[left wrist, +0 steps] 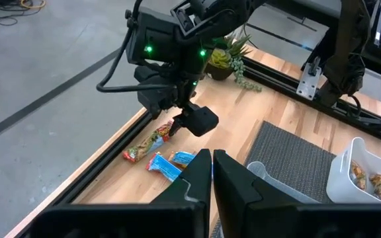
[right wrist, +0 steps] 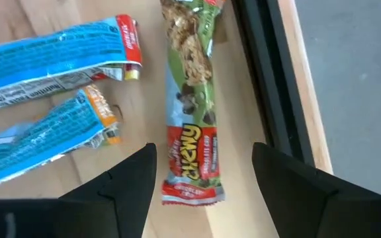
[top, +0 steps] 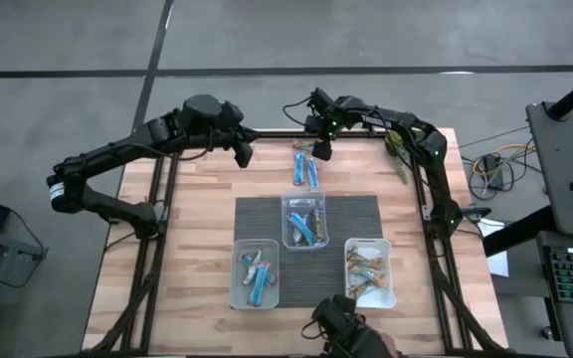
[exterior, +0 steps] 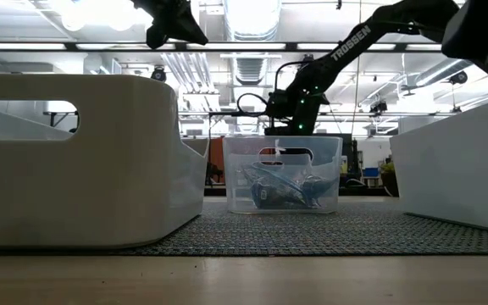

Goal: Pick and place Granola Bars by type
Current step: Put the red granola bar into the gray bin

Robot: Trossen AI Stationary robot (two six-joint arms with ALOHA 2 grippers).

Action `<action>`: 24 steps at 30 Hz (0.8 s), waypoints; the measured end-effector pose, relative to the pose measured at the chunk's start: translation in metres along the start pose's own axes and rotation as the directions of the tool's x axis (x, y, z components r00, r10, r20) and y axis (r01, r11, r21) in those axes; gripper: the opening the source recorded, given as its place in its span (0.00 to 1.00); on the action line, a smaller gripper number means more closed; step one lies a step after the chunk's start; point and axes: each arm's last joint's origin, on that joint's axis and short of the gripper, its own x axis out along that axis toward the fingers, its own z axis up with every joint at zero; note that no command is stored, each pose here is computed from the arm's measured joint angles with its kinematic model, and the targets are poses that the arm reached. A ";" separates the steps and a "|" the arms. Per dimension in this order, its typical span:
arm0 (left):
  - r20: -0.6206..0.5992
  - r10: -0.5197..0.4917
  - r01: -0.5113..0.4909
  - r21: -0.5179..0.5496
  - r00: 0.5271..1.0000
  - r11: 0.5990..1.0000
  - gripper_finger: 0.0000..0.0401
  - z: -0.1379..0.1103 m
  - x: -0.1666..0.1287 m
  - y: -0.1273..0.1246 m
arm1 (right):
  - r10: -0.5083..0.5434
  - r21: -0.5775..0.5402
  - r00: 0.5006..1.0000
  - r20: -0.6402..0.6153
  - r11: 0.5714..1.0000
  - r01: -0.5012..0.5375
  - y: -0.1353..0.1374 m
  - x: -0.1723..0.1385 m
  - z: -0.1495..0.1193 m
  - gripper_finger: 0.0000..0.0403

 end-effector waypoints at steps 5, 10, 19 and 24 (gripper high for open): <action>0.000 0.002 -0.002 0.000 1.000 1.000 0.00 0.000 0.000 0.000 | 0.013 -0.007 1.000 0.007 1.000 -0.013 0.000 0.000 0.000 0.59; 0.000 0.004 -0.004 0.000 1.000 1.000 0.00 0.000 0.000 0.000 | 0.009 -0.016 1.000 0.014 1.000 -0.009 -0.001 0.000 0.000 0.59; 0.000 0.003 -0.003 0.000 1.000 1.000 0.00 0.000 0.000 0.000 | 0.007 -0.005 1.000 0.021 1.000 -0.007 -0.002 0.002 -0.001 0.59; 0.000 0.003 -0.003 0.000 1.000 1.000 0.00 0.000 0.000 0.000 | 0.004 0.005 1.000 0.026 1.000 -0.005 -0.005 0.004 -0.002 0.59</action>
